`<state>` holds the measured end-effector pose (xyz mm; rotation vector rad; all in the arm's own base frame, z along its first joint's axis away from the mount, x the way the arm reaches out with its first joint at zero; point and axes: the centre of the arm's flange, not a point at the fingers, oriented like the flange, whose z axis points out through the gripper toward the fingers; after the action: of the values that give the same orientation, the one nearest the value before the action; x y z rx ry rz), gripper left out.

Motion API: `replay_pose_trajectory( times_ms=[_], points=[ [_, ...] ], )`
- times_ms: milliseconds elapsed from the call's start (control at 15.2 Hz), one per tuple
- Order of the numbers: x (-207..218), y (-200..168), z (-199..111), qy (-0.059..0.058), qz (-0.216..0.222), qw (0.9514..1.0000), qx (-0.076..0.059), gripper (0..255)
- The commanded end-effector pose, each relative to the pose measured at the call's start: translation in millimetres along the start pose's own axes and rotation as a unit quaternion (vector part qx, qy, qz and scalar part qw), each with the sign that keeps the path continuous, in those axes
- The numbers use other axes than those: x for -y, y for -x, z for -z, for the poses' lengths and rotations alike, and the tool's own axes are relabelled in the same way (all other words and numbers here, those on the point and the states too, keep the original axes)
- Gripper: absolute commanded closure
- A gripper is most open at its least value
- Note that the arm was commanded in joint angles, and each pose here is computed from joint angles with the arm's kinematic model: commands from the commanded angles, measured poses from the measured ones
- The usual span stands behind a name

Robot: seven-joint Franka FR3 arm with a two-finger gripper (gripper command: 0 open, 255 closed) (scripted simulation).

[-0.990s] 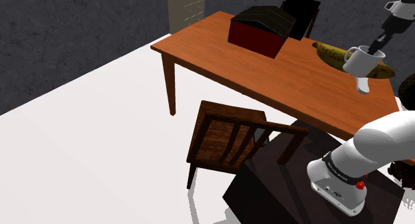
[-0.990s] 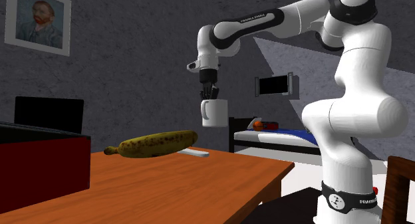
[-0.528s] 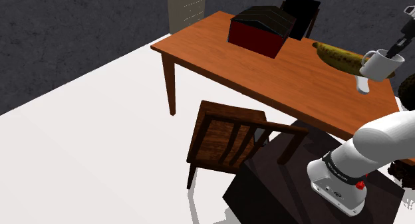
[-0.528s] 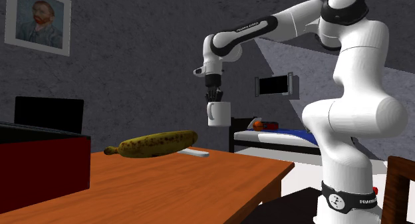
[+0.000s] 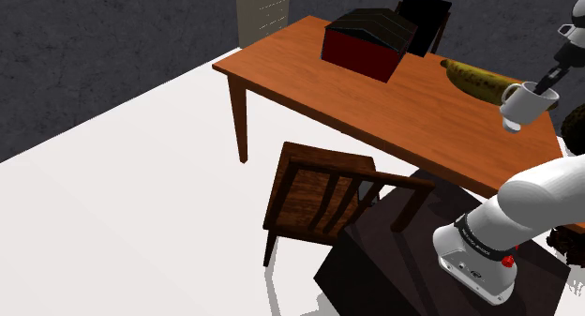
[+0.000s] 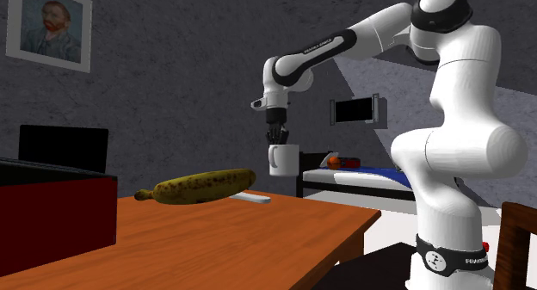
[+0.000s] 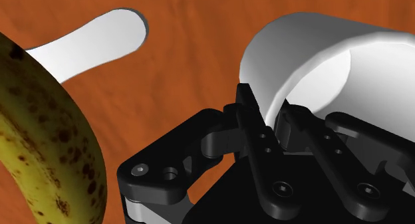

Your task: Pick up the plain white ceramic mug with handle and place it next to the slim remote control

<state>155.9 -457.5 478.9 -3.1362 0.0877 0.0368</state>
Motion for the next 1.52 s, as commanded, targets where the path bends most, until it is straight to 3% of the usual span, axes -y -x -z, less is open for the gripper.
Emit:
replay_pose_trajectory(
  times_ms=[0,1452],
  points=[
    [0.1,-1.3,-9.7,0.000,0.000,1.0000,0.000,255],
    [-0.3,-3.9,-119.7,0.000,0.000,1.0000,0.000,255]
  ],
)
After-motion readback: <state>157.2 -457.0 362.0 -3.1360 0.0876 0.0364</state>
